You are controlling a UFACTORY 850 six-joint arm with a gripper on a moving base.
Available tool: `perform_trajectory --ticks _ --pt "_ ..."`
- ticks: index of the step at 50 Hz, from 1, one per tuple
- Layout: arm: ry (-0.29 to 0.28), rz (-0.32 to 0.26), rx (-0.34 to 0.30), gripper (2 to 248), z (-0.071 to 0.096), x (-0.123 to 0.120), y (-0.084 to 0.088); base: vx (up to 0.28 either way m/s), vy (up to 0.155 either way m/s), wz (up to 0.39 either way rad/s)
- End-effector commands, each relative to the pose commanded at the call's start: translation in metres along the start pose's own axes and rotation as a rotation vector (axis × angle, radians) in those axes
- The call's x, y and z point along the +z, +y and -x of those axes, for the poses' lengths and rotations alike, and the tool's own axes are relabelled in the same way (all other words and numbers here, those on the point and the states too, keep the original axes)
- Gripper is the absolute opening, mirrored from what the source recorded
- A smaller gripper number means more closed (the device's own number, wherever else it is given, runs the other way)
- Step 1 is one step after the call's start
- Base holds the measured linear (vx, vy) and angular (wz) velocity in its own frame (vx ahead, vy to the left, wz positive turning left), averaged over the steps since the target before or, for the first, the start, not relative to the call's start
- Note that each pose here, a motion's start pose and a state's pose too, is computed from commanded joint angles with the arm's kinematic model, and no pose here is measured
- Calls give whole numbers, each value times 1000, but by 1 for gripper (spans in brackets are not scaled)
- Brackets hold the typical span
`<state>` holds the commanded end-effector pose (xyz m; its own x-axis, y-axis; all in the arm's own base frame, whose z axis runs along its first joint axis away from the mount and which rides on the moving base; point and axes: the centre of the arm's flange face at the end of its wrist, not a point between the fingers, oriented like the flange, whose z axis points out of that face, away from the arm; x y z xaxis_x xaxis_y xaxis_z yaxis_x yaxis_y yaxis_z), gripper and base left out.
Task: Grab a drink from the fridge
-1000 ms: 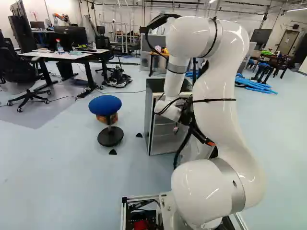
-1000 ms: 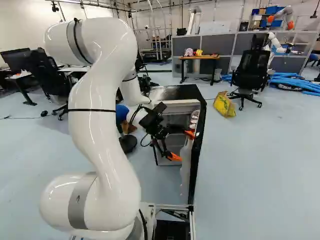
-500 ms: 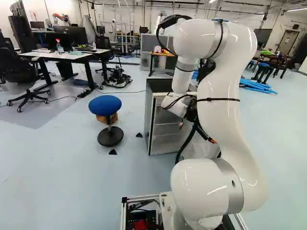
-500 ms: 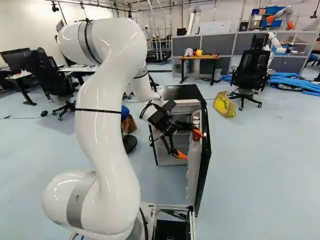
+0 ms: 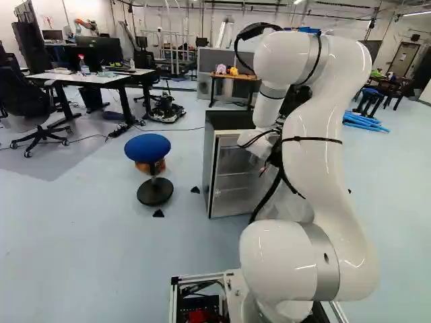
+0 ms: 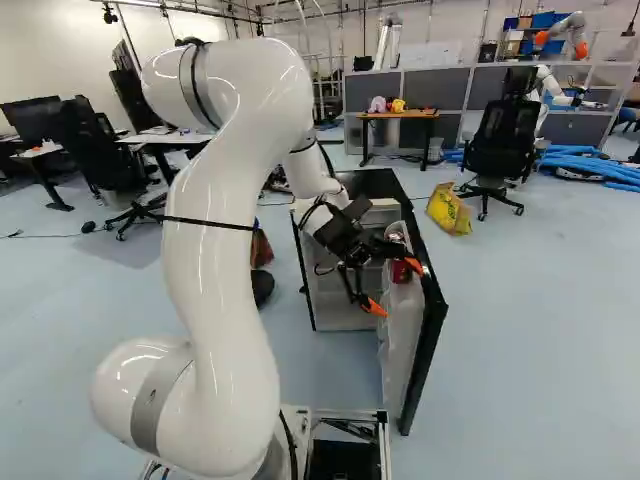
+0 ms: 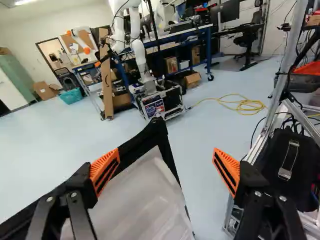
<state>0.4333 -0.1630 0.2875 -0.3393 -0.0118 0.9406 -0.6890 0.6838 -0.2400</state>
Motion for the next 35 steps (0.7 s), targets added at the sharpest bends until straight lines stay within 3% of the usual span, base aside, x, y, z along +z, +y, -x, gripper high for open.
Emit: perform_trajectory --ticks 14,35 --pt "-11 49 44 247 -2 15 -26 0 0 0" --pt "-75 83 106 247 0 39 -65 0 0 0"
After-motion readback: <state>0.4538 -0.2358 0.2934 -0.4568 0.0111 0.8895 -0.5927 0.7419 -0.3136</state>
